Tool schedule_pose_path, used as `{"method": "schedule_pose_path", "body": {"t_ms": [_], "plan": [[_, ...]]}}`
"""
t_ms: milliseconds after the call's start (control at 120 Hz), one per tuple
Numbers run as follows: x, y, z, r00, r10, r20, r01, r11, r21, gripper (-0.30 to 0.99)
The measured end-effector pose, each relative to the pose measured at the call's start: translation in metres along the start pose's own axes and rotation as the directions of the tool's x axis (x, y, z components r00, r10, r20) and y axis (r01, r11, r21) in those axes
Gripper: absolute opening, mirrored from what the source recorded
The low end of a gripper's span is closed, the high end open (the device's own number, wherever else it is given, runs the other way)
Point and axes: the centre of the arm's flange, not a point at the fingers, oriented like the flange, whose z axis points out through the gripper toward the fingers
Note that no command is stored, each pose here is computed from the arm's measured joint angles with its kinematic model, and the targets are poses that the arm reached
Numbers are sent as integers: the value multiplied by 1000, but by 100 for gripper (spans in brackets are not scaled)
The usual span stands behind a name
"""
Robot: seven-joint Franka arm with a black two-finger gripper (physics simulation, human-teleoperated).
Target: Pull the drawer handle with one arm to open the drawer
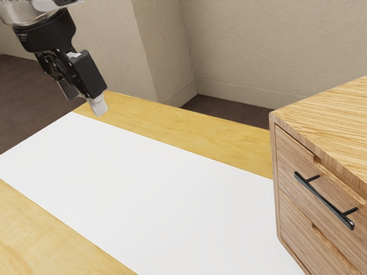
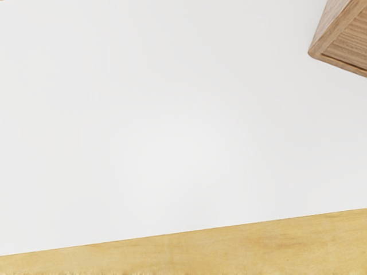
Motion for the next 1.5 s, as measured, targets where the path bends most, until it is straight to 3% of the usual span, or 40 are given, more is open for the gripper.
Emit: {"method": "schedule_pose_path", "body": {"t_ms": [267,467,583,742,942,1133,1500], "plan": [[-7,9,6,993,107,55,-106,994,-20,69],[-19,19,2,922,380,66,-375,923,-86,69],[-41,66,-18,807,590,22,-588,807,-53,69],[-87,124,-12,630,775,41,-776,631,-2,69],[-90,186,11,392,920,23,-918,389,81,69],[-75,202,12,248,969,-20,-956,248,159,69],[-53,251,53,20,999,-26,-967,26,252,69]]}}
